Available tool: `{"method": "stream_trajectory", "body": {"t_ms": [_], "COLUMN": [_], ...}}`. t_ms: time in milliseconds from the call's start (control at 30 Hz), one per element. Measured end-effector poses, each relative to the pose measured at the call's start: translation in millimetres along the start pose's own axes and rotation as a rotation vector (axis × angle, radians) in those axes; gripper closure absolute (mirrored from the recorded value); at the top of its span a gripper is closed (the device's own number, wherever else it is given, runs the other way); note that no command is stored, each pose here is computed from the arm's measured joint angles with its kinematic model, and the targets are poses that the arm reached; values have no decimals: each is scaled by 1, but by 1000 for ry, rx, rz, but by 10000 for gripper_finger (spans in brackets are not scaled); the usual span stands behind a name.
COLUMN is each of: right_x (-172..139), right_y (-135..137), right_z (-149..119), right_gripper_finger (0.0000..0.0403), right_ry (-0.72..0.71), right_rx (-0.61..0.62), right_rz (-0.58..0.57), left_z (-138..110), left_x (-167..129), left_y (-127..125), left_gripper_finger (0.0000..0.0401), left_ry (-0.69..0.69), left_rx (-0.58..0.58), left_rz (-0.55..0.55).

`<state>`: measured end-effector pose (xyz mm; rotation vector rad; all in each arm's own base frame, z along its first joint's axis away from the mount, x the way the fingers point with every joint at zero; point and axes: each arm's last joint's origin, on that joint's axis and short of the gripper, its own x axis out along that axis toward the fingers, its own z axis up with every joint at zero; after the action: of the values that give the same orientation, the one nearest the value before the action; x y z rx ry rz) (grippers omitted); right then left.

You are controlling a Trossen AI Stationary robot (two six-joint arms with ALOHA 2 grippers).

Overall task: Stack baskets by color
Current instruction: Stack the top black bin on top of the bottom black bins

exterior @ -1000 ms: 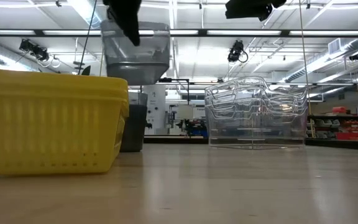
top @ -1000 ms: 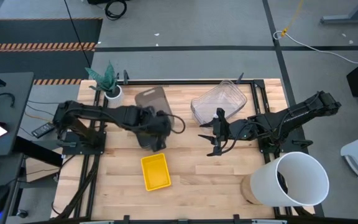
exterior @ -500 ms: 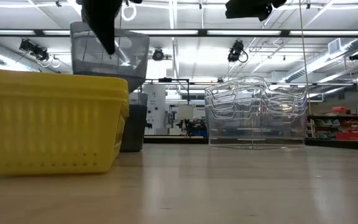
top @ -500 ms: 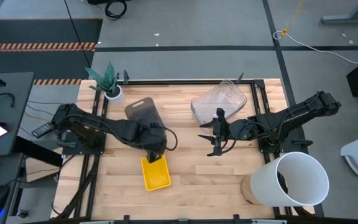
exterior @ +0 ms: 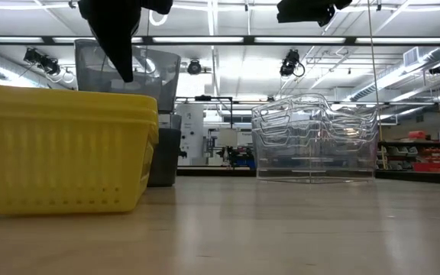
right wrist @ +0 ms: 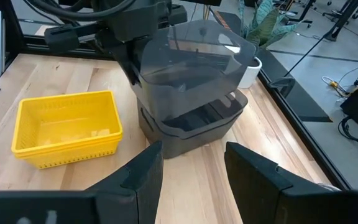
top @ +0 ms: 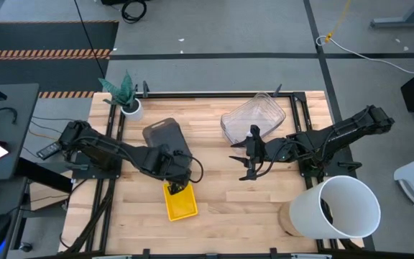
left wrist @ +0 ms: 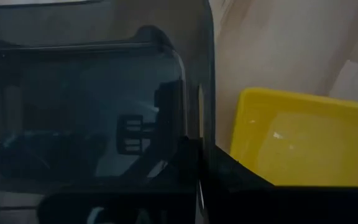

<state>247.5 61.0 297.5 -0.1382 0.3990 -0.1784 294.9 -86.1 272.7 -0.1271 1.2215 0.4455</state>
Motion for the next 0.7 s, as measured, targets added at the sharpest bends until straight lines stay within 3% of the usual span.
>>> {"method": "stream_trajectory", "body": {"t_ms": [500, 700], "right_x": [0, 0], "right_y": [0, 0], "right_z": [0, 0], "right_gripper_finger": [226, 226], "right_ry": [0, 0], "right_rx": [0, 1], "right_rz": [0, 0], "left_z": [4, 3], "left_x": [-5, -6], "left_y": [-1, 3], "left_gripper_finger": [395, 396], "left_ry": [-29, -25], "left_rx": [93, 105], "left_rz": [3, 57]}}
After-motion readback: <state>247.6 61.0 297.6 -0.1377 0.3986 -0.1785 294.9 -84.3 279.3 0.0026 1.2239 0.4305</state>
